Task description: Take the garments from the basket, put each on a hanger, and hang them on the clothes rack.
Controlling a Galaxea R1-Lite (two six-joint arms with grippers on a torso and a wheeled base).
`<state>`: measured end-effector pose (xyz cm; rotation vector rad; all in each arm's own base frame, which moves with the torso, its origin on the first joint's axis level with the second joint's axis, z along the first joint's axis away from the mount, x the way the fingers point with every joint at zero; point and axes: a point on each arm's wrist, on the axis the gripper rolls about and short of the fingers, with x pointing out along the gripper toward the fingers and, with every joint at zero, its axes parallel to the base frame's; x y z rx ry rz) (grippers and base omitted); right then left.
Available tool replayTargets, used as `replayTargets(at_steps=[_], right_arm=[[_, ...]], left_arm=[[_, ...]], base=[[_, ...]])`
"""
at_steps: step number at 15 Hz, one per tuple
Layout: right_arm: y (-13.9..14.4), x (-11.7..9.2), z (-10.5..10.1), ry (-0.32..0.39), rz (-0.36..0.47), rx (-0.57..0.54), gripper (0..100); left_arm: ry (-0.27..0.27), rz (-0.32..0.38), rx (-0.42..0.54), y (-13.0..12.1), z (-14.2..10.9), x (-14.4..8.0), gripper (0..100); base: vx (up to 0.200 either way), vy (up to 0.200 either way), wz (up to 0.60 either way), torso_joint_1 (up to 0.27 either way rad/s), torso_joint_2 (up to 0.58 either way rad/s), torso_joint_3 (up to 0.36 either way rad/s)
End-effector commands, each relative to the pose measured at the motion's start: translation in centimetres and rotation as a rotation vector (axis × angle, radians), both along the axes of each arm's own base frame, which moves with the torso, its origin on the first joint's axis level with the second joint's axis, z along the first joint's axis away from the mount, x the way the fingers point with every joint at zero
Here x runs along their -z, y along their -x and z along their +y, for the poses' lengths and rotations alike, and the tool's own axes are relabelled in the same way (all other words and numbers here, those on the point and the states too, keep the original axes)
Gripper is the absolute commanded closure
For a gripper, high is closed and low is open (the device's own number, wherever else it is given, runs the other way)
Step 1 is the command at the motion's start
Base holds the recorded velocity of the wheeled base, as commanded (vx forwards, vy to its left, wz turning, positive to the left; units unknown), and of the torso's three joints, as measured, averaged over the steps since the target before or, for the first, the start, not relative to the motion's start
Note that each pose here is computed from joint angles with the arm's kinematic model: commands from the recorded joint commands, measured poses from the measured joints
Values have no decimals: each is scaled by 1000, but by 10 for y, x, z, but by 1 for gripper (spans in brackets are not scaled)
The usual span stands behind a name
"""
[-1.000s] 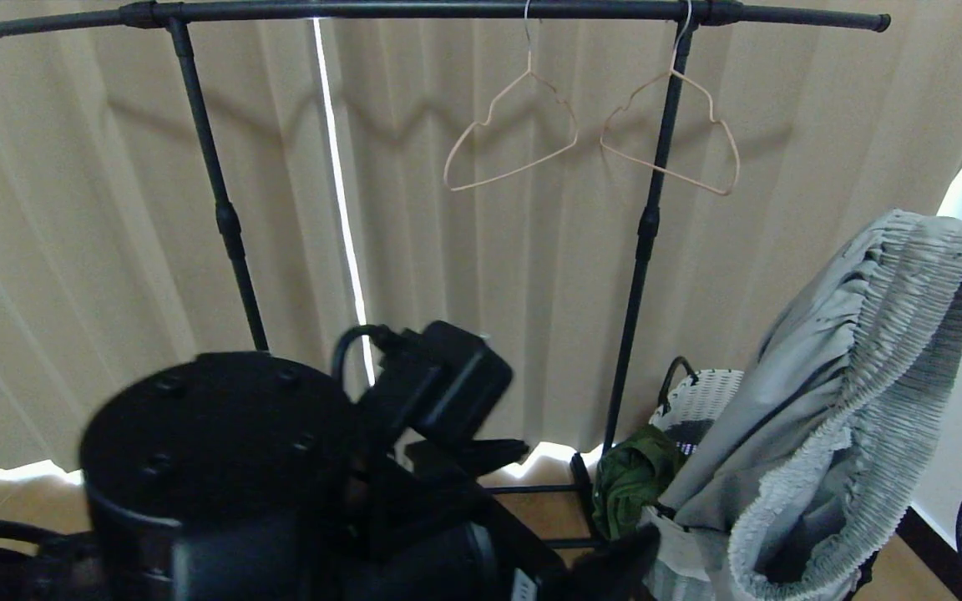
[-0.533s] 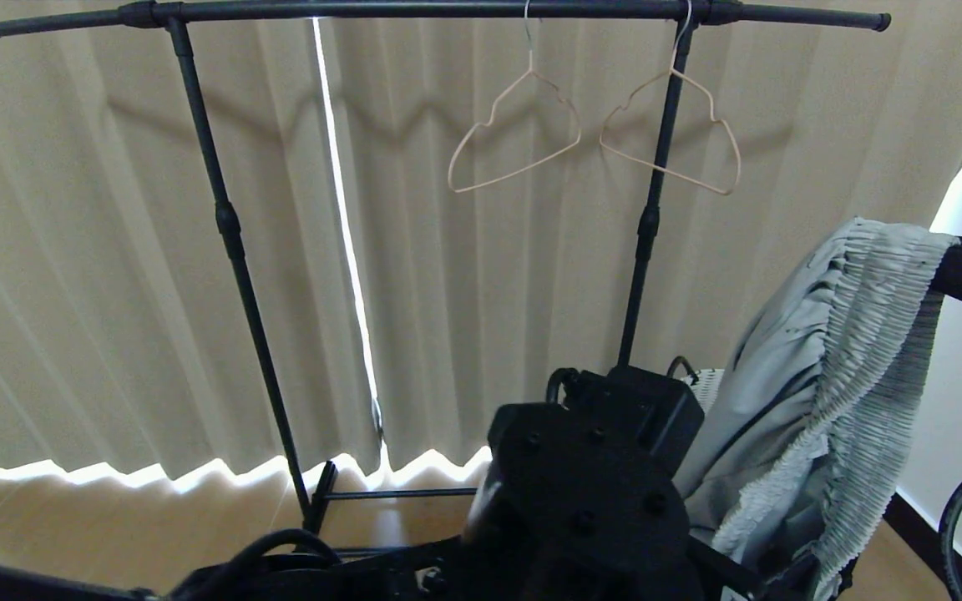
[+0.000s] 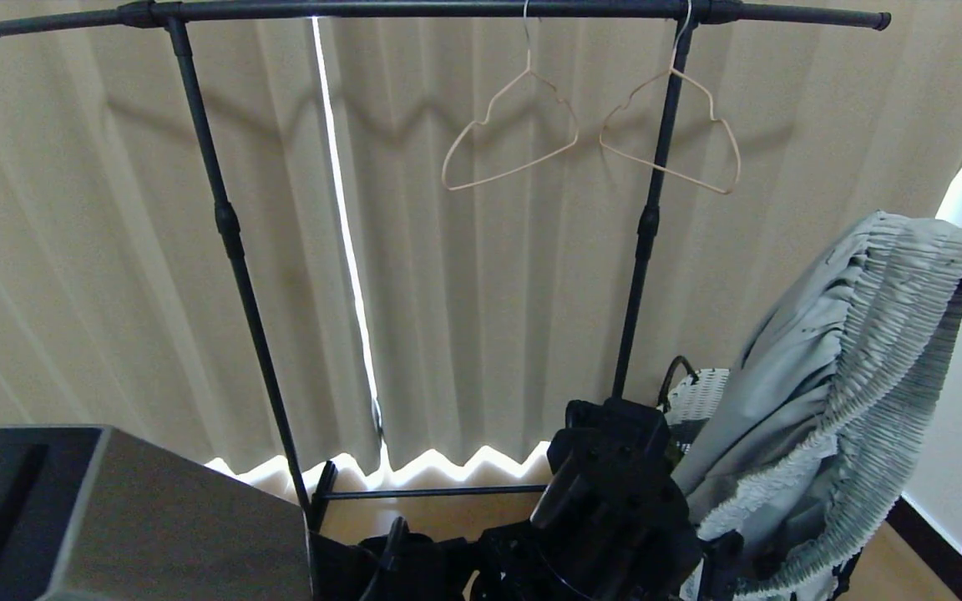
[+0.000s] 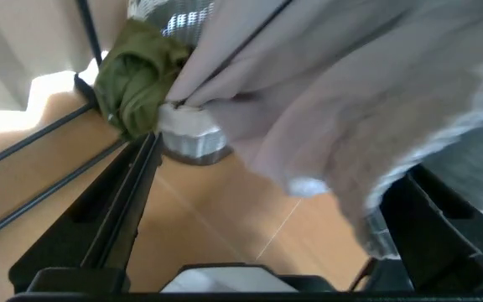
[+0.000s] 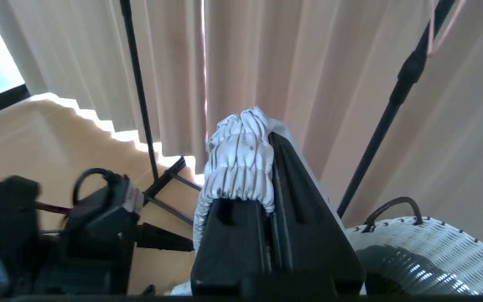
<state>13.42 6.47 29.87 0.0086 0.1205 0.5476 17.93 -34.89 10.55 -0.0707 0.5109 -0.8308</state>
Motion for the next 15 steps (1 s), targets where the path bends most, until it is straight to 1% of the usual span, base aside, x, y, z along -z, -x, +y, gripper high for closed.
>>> replayTargets(at_steps=[1,2,3,4,5,7,8,9,10,11,12,13,14,15], right_arm=[[4,-1,-2,-5,-10,-1,100],[5,-2,-2,-7,-13,-1,100],[5,-2,-2,-6,-15,-1,100],[5,-3,-2,-7,-18,0,100],[4,-2,-2,-5,-14,2,100],[3,1,-1,1,-2,5,100],[1,2,0,6,4,5,100],[-2,3,1,12,13,5,100],[-6,4,3,17,21,4,100],[-10,5,5,22,26,1,100],[-11,5,8,25,30,-13,100],[-11,4,9,24,29,-17,100],[-10,3,18,25,30,-70,100],[-12,2,22,27,32,-86,100]], left_arm=[[-12,8,-8,-3,1,5,0],[-15,7,-11,-4,2,5,100],[-15,4,-10,-4,3,4,100],[-30,0,-4,-3,6,6,100],[-30,-17,-1,0,12,-1,100],[-6,-53,-2,9,36,-23,100],[-10,-94,0,13,55,-37,100],[7,-128,-2,16,69,-51,100],[40,-172,-12,19,86,-71,100],[63,-214,-29,22,102,-87,100],[67,-250,-42,25,117,-99,100],[67,-257,-45,25,121,-102,100],[60,-272,-62,36,146,-119,100],[61,-275,-67,42,158,-128,100]], base=[[0,0,0,0,0,0],[0,0,0,0,0,0],[0,0,0,0,0,0],[0,0,0,0,0,0],[0,0,0,0,0,0],[0,0,0,0,0,0],[0,0,0,0,0,0],[0,0,0,0,0,0],[0,0,0,0,0,0],[0,0,0,0,0,0],[0,0,0,0,0,0],[0,0,0,0,0,0],[0,0,0,0,0,0],[0,0,0,0,0,0]])
